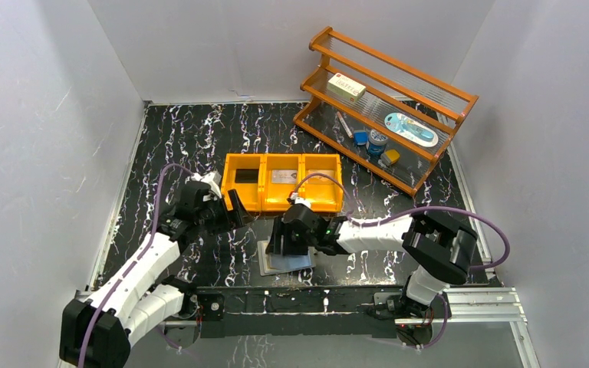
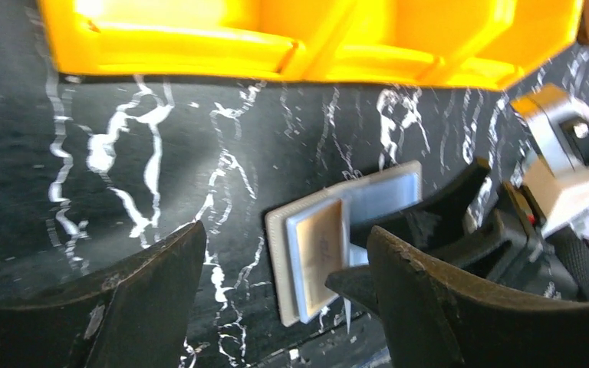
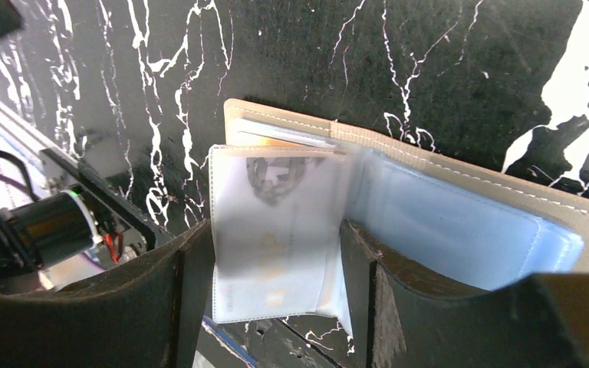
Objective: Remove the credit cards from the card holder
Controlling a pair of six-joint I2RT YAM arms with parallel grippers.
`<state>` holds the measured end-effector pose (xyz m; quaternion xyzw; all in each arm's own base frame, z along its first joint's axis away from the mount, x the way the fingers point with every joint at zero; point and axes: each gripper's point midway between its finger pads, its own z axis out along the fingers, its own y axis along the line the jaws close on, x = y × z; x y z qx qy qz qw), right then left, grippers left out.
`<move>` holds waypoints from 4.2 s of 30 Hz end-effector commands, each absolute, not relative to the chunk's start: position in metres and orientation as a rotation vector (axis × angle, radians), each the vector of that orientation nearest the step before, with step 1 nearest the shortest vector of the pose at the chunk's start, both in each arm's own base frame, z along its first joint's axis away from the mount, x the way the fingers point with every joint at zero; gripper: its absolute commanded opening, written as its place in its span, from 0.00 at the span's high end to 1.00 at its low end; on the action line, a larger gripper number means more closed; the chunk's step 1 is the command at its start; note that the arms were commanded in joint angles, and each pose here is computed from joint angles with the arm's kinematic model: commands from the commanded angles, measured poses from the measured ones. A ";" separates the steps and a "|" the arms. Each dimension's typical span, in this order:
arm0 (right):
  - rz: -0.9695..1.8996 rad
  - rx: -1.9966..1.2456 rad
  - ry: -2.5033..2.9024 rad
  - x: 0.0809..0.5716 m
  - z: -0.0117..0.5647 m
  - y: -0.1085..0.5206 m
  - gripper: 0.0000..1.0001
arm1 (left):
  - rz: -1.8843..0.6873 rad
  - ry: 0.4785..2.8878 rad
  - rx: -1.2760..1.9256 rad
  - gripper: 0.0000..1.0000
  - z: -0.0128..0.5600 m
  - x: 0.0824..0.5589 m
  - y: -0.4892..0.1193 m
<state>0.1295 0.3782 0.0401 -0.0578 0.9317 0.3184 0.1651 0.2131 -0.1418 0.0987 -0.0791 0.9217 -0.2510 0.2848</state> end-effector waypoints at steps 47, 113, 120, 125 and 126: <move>0.743 0.075 2.464 0.154 0.102 0.283 0.42 | -0.974 2.669 0.064 0.83 0.050 0.179 -0.251; 0.710 0.025 2.765 0.121 0.015 0.305 0.60 | -1.158 2.752 -0.117 0.76 0.007 0.139 -0.257; 0.690 0.046 2.762 0.122 0.016 0.302 0.60 | -1.130 2.735 -0.115 0.84 0.012 0.144 -0.256; 0.668 0.074 2.750 0.124 0.016 0.296 0.60 | -1.102 2.722 -0.089 0.85 0.018 0.146 -0.253; 0.667 0.076 2.751 0.124 0.016 0.295 0.60 | -1.104 2.718 -0.083 0.85 0.020 0.146 -0.254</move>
